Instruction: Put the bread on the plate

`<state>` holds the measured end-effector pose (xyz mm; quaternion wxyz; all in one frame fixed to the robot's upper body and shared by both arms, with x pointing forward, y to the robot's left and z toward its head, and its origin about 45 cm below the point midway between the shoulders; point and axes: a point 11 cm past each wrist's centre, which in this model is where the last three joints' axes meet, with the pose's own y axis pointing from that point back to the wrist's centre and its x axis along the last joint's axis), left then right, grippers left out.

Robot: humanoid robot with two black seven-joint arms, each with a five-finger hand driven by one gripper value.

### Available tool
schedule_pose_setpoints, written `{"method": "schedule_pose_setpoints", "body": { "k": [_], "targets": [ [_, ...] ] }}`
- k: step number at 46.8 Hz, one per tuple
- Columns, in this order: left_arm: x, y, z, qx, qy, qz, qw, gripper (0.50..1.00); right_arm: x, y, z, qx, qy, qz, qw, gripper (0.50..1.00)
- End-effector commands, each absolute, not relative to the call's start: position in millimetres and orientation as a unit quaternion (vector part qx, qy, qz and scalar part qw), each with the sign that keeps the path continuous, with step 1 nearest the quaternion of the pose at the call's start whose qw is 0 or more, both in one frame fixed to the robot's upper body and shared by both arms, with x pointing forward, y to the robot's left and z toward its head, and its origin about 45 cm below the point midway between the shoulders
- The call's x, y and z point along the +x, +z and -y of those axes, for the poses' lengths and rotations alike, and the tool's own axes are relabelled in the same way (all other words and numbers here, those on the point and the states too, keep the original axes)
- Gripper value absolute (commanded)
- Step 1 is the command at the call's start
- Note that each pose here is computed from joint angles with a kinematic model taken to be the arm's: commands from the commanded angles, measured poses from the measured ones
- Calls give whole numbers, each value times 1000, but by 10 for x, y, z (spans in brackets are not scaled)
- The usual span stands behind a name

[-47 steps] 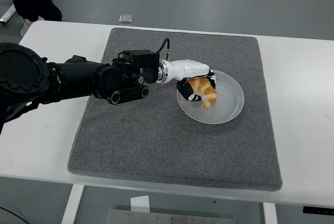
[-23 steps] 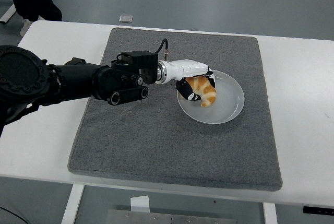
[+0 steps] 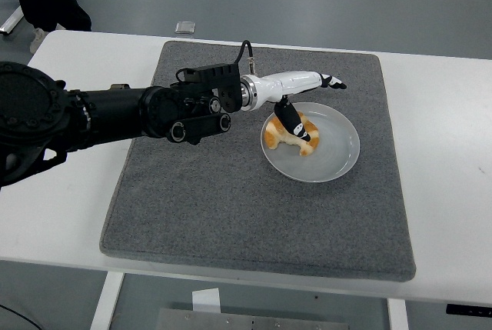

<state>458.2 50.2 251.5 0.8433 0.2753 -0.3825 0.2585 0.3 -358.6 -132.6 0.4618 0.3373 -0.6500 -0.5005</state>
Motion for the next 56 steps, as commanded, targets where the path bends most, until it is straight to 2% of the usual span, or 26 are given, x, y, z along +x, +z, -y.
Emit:
{"method": "schedule_pose_setpoints", "body": {
  "k": [1,11,21,36,47,56],
  "targets": [
    [4607,2631,-450,261,267,382,846,1000,4,-1326,3584,338,-501,650,461,952],
    [4656,2890,-334,213,299,349,863,1000,3,-1326,3586,337,-500,650,462,952],
    [4793,3235,-323,112,386,233,885,1000,3,-1326,3586,337,-500,650,462,952],
    [5171,3394,-1237,-10,551,41,833,1000,3,-1326,3586,337,-500,650,462,952],
    [5260,3321,-1920,-85,624,-70,774,1000,3,-1326,3586,337,-500,650,462,952],
    [5225,3094,-2292,-135,655,-149,728,1000,3,-1326,3586,337,-500,650,462,952]
  ]
}}
